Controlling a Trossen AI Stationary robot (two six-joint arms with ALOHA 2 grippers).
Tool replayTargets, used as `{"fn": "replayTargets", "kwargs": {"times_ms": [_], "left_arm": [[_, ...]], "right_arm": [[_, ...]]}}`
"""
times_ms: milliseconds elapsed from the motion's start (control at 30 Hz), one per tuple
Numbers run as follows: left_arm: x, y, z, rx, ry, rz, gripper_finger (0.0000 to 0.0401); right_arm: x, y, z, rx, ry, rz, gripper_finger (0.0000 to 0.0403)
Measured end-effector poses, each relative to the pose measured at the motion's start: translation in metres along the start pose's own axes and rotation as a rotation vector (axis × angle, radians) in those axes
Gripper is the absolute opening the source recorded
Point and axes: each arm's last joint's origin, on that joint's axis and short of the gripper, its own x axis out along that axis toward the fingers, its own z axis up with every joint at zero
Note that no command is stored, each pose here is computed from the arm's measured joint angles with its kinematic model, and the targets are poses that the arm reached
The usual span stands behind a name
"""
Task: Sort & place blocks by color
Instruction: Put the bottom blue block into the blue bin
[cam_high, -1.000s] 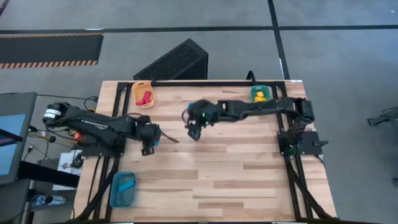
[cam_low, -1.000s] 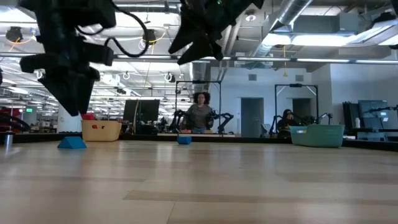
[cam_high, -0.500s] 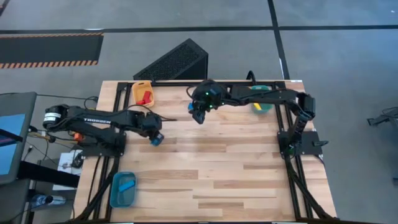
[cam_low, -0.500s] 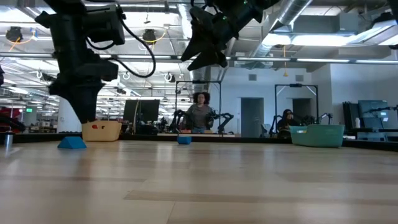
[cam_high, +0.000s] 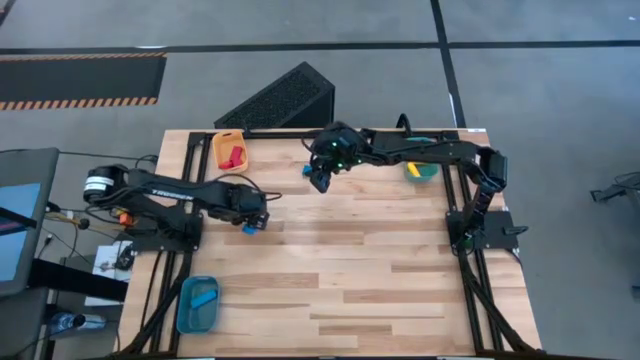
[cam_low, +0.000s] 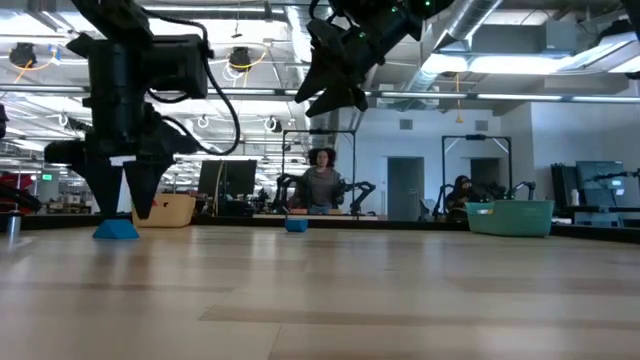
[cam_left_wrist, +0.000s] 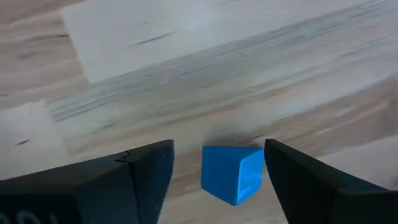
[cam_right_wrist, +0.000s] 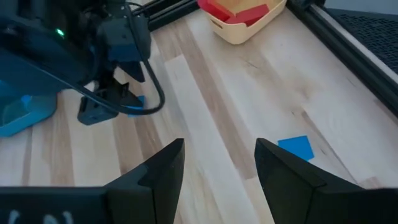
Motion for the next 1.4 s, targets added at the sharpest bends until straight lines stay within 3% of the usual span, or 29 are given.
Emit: {"fn": "replayTargets", "kwargs": {"times_ms": [67, 267, 567, 800, 1067, 1400], "left_arm": [[0.002, -0.002, -0.001, 0.027, 0.001, 0.002, 0.0244], [0.001, -0.007, -0.008, 0.377, -0.017, -0.026, 0.0247], [0.000, -0.009, -0.013, 0.800, -0.043, -0.010, 0.0247], [0.000, -0.010, -0.015, 1.031, -0.035, -0.027, 0.0247], [0.008, -0.012, -0.017, 1.177, 0.024, -0.026, 0.0247], [0.027, -0.016, -0.018, 1.197, 0.117, 0.033, 0.0247]], "right_arm": [[0.000, 0.003, -0.001, 0.001, 0.002, 0.006, 0.0219], [0.002, 0.018, -0.005, -0.022, 0.019, 0.032, 0.0219], [0.003, 0.034, -0.010, -0.028, 0.029, 0.059, 0.0219], [0.003, 0.046, -0.014, -0.047, 0.036, 0.070, 0.0219], [0.003, 0.050, -0.017, -0.055, 0.048, 0.054, 0.0219], [0.003, 0.050, -0.018, -0.056, 0.056, 0.051, 0.0219]]}}
